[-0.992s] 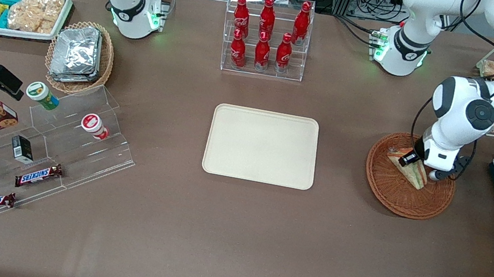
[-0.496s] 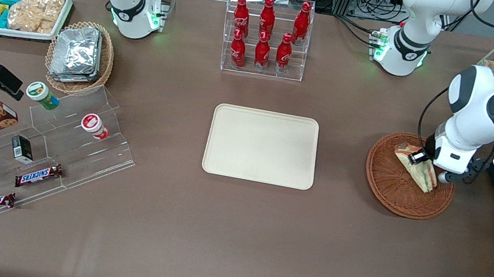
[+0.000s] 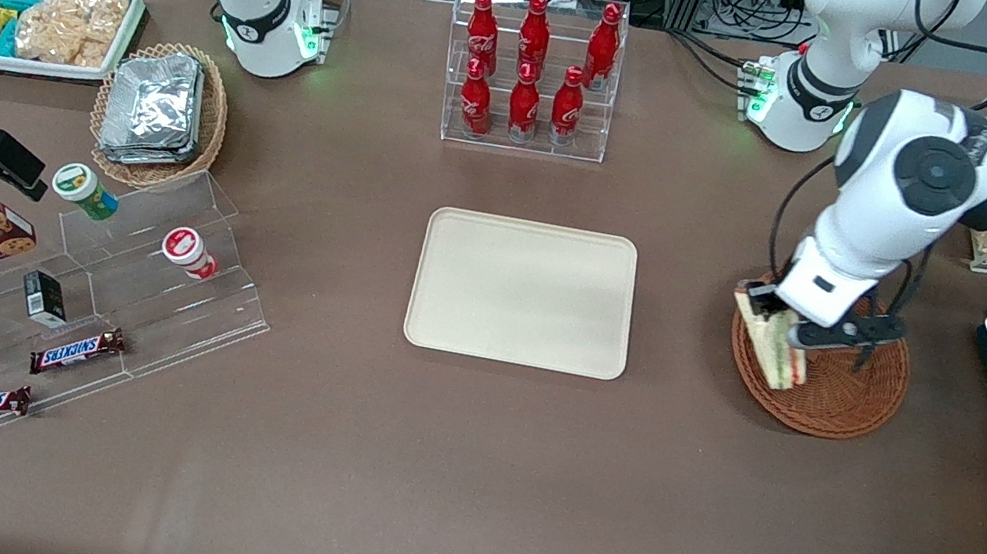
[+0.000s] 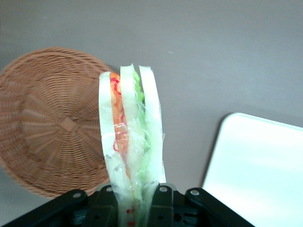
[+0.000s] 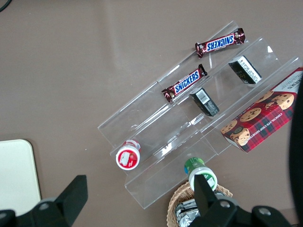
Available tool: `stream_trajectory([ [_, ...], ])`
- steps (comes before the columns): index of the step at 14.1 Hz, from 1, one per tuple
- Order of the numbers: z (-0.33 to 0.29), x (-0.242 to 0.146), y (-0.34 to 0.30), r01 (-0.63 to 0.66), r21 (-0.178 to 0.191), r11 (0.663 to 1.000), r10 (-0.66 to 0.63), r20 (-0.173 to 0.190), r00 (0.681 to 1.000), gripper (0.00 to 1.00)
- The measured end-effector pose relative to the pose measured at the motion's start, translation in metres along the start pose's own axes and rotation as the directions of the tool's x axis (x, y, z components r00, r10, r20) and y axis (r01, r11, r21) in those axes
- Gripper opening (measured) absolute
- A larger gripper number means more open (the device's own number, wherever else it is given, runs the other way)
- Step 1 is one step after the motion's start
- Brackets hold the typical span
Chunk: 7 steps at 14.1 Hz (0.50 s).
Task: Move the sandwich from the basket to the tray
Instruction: 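Lift the sandwich out of the basket with the left gripper, then carry the sandwich over the white tray and lower it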
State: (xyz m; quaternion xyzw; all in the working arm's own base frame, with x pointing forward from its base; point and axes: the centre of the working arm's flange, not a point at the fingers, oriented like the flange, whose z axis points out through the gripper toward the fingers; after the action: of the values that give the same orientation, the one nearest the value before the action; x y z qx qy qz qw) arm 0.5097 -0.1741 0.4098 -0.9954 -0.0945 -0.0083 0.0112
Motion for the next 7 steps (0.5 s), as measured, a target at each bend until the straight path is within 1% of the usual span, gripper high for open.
stream_trajectory([
  [4, 0.008, -0.011, 0.044, -0.086, -0.018, 0.996, 0.087, 0.016, 0.996, 0.19],
  [5, 0.008, -0.014, 0.053, -0.116, -0.015, 0.993, 0.116, 0.01, 0.993, 0.19],
  [7, 0.011, -0.026, 0.077, -0.193, 0.004, 0.981, 0.193, -0.007, 0.981, 0.19],
])
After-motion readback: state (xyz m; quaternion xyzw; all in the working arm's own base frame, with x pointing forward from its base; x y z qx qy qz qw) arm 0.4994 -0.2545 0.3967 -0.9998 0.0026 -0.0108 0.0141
